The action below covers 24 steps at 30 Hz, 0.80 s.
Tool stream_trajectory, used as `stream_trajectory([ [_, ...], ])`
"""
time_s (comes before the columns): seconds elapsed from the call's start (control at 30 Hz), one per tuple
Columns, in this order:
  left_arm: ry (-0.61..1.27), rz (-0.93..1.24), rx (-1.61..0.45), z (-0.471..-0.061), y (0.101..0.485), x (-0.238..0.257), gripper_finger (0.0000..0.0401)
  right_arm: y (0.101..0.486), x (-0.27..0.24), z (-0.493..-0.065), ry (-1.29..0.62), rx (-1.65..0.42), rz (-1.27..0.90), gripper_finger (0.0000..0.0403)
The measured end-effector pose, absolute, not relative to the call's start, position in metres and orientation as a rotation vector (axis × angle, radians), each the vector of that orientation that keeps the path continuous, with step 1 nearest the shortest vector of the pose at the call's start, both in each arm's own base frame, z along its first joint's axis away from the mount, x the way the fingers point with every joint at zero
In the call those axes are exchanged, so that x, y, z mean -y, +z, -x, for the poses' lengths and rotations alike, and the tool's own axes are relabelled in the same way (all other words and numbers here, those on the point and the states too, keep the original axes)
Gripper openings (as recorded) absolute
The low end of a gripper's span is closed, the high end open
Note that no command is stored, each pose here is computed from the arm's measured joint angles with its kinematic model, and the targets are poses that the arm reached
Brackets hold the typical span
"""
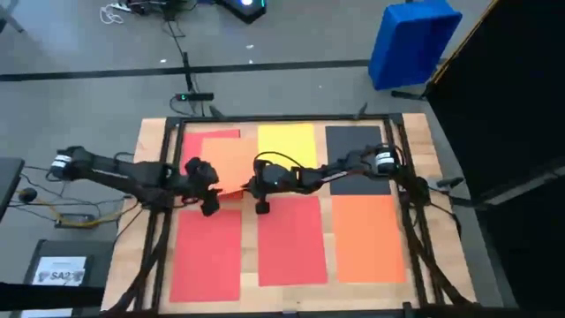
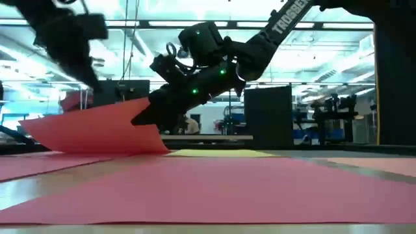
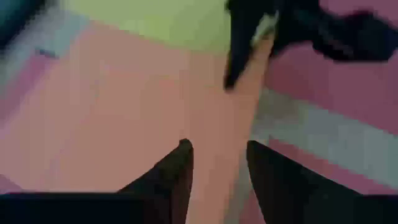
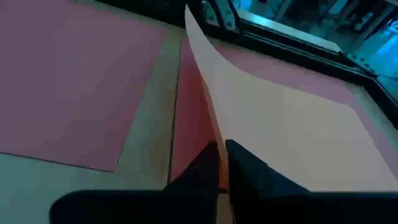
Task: Organize paper
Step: Stack the orange paper on top of the orange paper
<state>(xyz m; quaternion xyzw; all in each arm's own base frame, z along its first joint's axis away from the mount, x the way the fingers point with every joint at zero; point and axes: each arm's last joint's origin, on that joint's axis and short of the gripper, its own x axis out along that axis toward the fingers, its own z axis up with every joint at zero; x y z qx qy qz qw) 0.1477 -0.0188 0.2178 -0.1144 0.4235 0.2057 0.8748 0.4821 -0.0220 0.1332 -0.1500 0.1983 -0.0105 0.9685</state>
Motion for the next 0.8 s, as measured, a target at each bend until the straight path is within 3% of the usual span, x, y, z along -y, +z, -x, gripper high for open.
stream_trajectory([
  [0.17,0.432,0.225,-0.938,-0.15,0.206,0.02,0.0145,0.133,0.022,-0.482,-0.013,-0.4,0.301,0.0],
  [0.57,0.54,0.02,-1.154,-0.159,0.179,0.02,0.0212,0.133,0.022,-0.482,-0.013,-0.399,0.298,0.0],
  [0.8,0.65,0.076,-1.214,-0.162,0.167,0.018,0.0211,0.133,0.022,-0.482,-0.014,-0.399,0.298,0.0],
])
